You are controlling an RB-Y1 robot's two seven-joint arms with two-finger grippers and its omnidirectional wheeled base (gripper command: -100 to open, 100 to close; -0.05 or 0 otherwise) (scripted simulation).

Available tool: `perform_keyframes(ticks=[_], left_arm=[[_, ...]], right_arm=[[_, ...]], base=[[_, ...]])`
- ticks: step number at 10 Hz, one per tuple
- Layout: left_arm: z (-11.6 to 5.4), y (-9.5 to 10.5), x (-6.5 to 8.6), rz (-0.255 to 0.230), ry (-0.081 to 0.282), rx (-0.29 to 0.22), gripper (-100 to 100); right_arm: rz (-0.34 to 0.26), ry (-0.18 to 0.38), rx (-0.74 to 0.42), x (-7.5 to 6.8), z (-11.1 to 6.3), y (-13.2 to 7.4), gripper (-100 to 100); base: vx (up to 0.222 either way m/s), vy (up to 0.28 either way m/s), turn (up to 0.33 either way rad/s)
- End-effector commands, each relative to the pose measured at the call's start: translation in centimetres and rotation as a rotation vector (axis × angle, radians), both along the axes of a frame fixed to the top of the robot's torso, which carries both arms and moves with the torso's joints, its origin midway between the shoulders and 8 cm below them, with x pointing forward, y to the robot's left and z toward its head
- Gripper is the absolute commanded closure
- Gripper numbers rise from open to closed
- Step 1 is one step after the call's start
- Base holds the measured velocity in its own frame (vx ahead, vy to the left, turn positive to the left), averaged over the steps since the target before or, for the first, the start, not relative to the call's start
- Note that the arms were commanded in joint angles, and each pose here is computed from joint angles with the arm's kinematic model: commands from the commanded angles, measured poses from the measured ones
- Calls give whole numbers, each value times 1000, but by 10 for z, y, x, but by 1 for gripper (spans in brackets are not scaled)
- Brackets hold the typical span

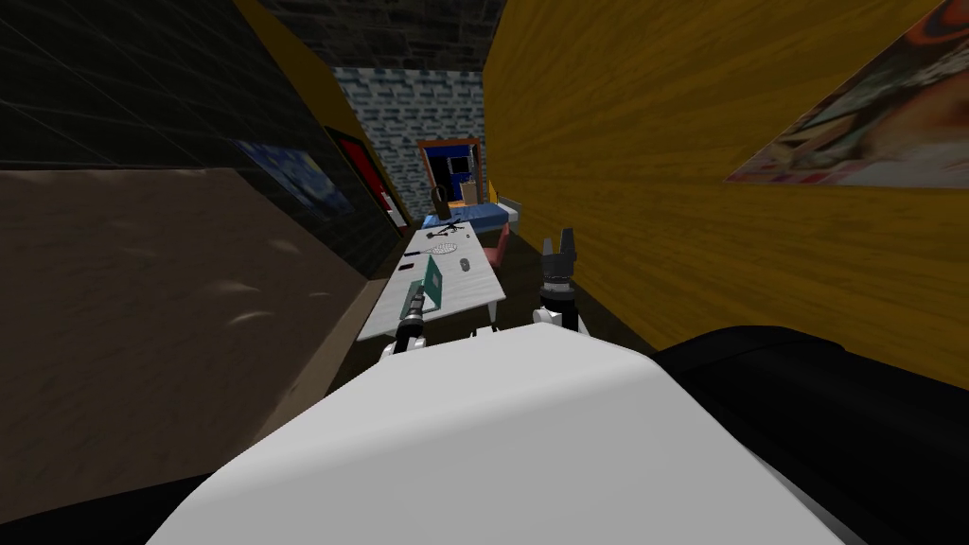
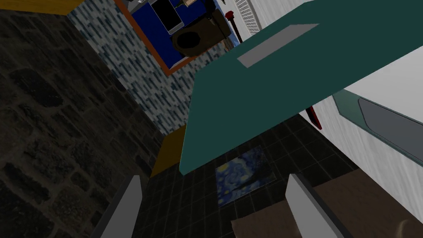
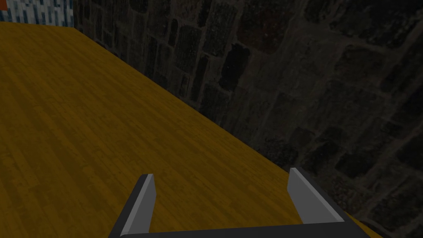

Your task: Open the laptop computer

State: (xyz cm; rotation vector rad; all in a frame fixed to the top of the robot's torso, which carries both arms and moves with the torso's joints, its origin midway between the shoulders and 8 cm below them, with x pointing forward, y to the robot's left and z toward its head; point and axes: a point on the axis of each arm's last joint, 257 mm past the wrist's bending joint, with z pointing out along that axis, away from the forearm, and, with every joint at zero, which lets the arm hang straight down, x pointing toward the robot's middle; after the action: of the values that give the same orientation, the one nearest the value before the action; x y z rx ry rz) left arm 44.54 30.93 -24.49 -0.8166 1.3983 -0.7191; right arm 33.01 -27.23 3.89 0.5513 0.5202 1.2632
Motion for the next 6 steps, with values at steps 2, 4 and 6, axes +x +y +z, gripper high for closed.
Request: perform_keyframes(ticks=[2,4,6], left_arm=[[-1,0,0,1,5,2,100],[-3,-10,6,0,-6,-112,100],[-5,-20,11,-2,-17,-227,100]], right_arm=[[0,0,0,0,0,0,0],[0,0,-1,0,0,0,0],[0,0,-1,0,0,0,0]], base=[[2,-15,0],[-12,116,9],[-45,179,6]])
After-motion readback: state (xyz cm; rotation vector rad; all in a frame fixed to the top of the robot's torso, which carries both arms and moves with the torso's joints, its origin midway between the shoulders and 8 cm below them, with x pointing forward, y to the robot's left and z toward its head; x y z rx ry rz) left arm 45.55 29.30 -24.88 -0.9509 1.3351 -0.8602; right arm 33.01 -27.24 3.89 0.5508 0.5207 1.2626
